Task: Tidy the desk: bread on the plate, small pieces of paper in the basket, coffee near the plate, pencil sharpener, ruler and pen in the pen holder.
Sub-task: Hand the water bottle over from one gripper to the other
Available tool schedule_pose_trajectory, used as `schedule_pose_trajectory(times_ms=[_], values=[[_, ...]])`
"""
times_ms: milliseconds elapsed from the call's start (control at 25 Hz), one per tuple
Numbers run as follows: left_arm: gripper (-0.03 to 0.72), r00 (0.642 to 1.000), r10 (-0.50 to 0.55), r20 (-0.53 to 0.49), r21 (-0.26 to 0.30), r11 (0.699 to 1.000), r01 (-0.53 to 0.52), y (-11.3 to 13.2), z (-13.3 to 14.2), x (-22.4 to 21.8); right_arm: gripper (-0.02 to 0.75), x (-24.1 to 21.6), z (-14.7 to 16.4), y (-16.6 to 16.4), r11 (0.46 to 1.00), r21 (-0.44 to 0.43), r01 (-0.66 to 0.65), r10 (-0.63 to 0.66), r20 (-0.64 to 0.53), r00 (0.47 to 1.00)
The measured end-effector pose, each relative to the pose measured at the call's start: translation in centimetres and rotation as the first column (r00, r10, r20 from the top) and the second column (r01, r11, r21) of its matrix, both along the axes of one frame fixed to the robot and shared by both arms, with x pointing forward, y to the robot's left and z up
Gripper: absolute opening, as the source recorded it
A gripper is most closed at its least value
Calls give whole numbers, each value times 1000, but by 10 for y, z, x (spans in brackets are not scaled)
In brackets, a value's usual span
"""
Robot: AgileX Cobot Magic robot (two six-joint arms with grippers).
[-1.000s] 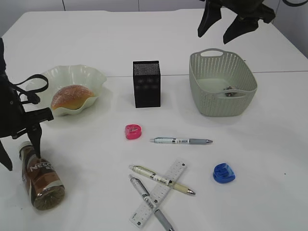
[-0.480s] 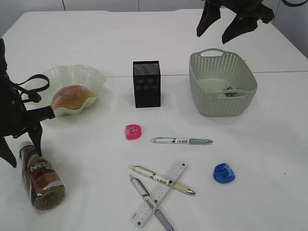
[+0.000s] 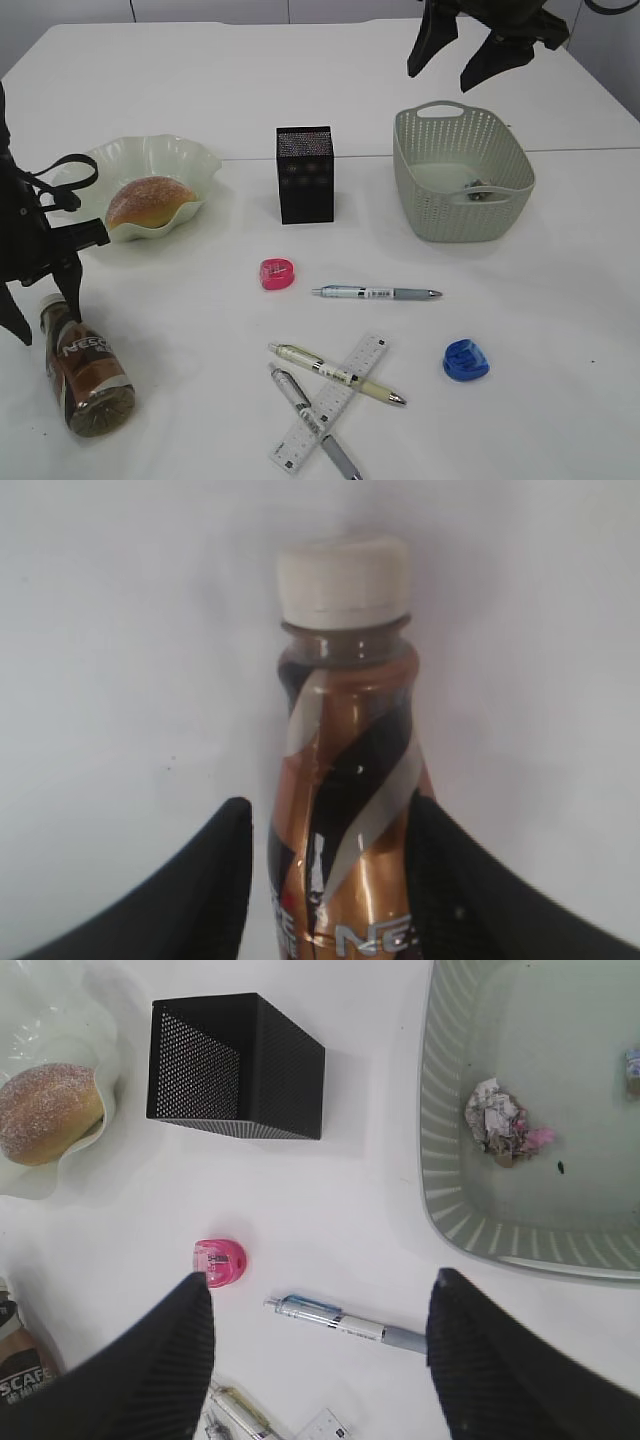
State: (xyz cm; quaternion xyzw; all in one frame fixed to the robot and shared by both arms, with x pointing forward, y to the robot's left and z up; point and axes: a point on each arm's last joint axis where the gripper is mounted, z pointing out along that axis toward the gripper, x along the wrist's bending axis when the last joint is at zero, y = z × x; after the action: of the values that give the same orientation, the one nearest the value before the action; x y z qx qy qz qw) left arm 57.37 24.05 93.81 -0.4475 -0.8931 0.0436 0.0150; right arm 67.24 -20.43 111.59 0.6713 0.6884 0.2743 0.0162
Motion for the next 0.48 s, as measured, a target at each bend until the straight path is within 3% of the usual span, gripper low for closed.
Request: schedule_pose_trajectory(times_ms=[120, 360, 480], values=[[382, 1000, -4, 1, 5, 1000, 4, 1, 0, 0, 489, 0, 0, 0, 1000, 0, 0, 0, 0, 1000], [575, 1000, -9, 6, 13, 1000, 9, 1, 0, 1, 489, 0, 0, 0, 1000, 0, 0, 0, 0, 1000], [589, 1000, -8, -6, 13, 1000, 8, 1, -5, 1, 489, 0, 0, 0, 1000, 0, 0, 0, 0, 1000]])
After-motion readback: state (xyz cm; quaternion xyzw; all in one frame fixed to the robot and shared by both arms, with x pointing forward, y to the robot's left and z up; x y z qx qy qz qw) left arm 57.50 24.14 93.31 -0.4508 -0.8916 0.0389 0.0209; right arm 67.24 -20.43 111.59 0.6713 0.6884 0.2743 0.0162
